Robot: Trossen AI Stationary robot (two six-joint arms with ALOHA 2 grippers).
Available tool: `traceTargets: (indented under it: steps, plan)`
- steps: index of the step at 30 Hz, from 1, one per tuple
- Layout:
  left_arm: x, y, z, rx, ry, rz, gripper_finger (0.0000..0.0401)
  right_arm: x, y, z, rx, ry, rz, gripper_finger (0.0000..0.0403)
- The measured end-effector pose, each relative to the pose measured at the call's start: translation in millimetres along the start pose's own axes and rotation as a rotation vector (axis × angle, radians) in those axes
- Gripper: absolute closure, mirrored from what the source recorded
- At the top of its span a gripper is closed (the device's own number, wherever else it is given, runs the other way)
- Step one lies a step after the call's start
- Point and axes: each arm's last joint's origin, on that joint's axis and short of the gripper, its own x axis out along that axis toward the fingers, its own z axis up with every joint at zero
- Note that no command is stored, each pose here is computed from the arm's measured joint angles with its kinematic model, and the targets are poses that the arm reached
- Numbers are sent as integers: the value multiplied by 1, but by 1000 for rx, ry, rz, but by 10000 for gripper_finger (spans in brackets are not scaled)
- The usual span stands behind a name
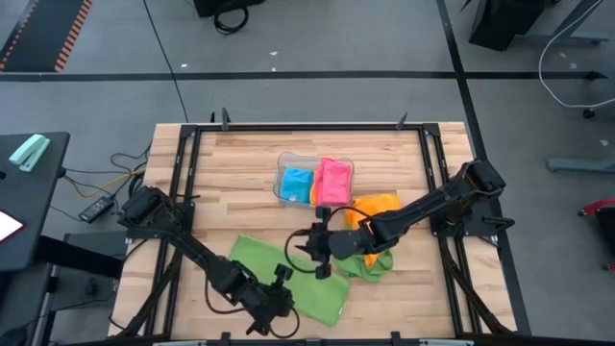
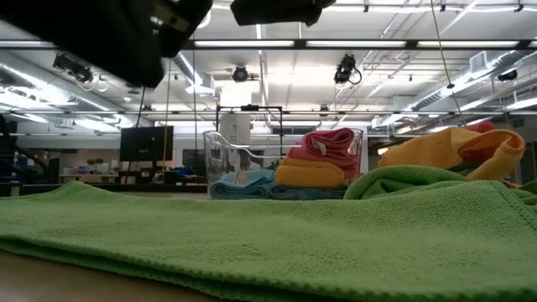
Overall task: Fold microfiber towels
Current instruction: Fold the top green microfiber cloth
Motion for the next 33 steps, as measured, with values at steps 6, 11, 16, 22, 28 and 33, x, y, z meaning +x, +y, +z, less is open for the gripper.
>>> traceTargets:
  steps: [6, 11, 16, 22, 28, 33]
  plan:
    - [-4, -14, 8, -121, -98, -36, 341, -8, 18, -7, -83, 55, 129, 264]
    - [-8, -22, 8, -219, -112, -60, 320, -17, 31, -19, -176, 158, 258, 252]
    - [-8, -23, 9, -269, -120, -65, 318, -30, 49, -30, -288, 239, 368, 232]
    - [-3, -5, 10, -388, -124, 50, 331, -45, 77, -47, -382, 252, 466, 209]
    - [4, 18, 10, -549, -127, 125, 339, -58, 95, -62, -433, 246, 505, 205]
    - [8, 34, 12, -659, -148, 149, 334, -58, 98, -74, -432, 232, 507, 205]
